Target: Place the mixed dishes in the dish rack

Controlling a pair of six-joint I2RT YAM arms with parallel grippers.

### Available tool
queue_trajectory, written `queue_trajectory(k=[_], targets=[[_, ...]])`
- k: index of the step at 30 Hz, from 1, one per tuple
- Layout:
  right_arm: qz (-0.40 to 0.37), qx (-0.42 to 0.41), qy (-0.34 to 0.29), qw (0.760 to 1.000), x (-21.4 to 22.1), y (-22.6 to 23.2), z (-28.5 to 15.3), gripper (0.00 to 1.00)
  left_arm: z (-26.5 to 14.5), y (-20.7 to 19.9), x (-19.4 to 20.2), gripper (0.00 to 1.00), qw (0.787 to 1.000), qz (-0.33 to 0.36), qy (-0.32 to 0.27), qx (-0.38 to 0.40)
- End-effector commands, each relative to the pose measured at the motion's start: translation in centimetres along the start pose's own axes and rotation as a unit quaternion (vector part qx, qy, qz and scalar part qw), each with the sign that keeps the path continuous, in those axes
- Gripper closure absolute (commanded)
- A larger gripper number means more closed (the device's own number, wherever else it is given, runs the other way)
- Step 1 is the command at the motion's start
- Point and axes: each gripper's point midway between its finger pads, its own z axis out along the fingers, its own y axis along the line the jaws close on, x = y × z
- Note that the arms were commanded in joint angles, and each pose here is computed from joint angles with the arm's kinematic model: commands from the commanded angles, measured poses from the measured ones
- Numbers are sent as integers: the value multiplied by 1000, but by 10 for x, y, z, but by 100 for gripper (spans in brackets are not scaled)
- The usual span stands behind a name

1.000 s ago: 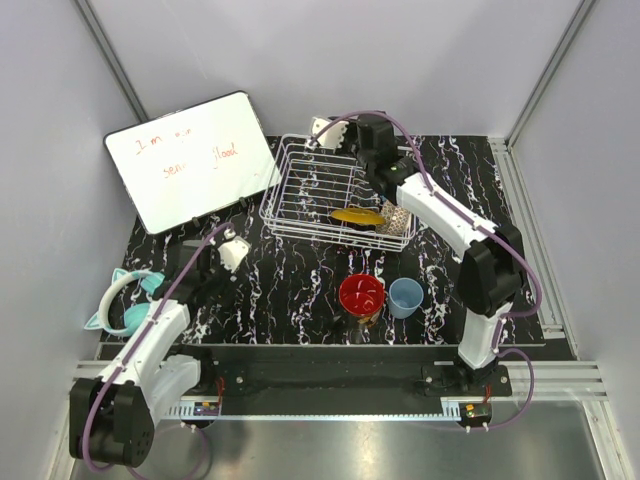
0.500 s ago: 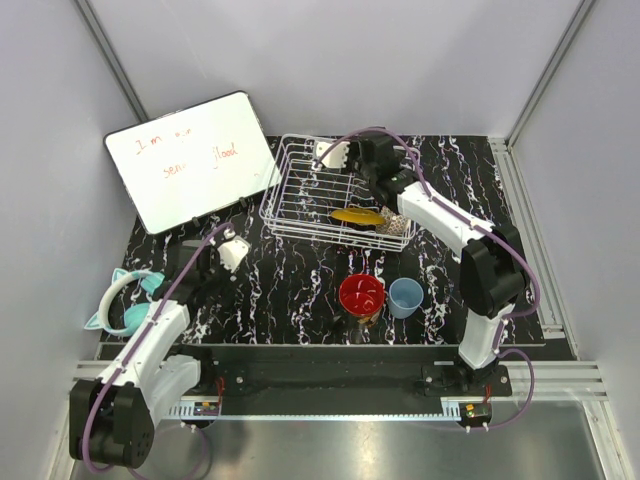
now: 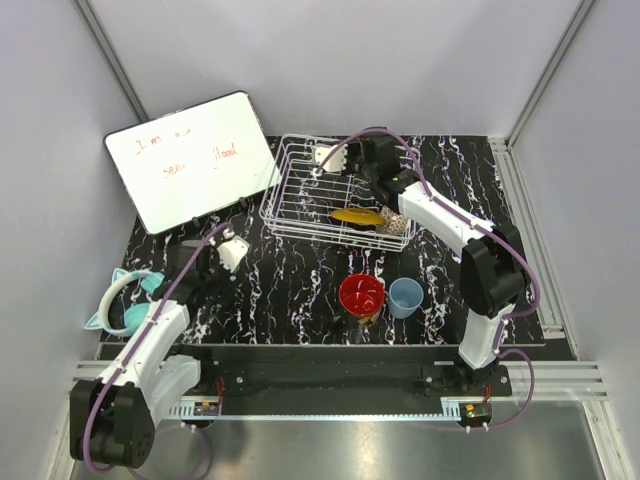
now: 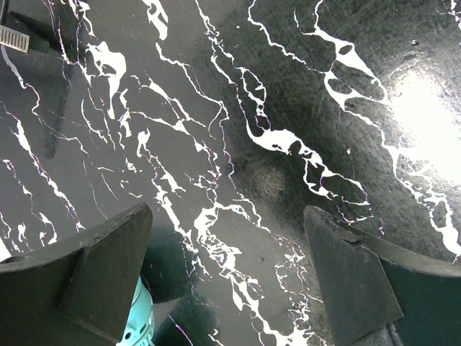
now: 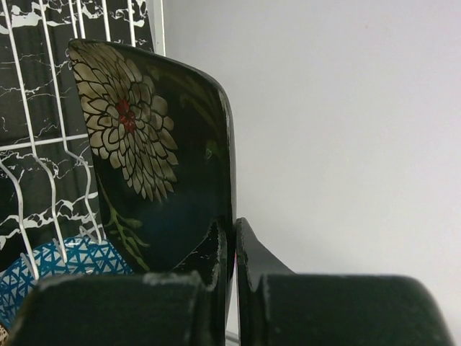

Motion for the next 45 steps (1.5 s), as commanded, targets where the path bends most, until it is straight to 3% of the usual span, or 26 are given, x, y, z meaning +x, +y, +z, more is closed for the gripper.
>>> queue_trajectory(k=[1,22,33,45], targets=[[-68,133,-22,988,-18,-98,-35,100,1,7,-5,7,1000,-6,-13,-17],[-63,196,-22,978,-23,-154,-76,100,2,4,-1,8,1000,2,-14,-17],[-55,202,-15,978,-24,-158,-96,100,1,4,-1,8,1000,4,-15,-18],[-34,175,-11,984,-15,-133,-72,100,1,4,-2,8,1000,3,-17,-19]])
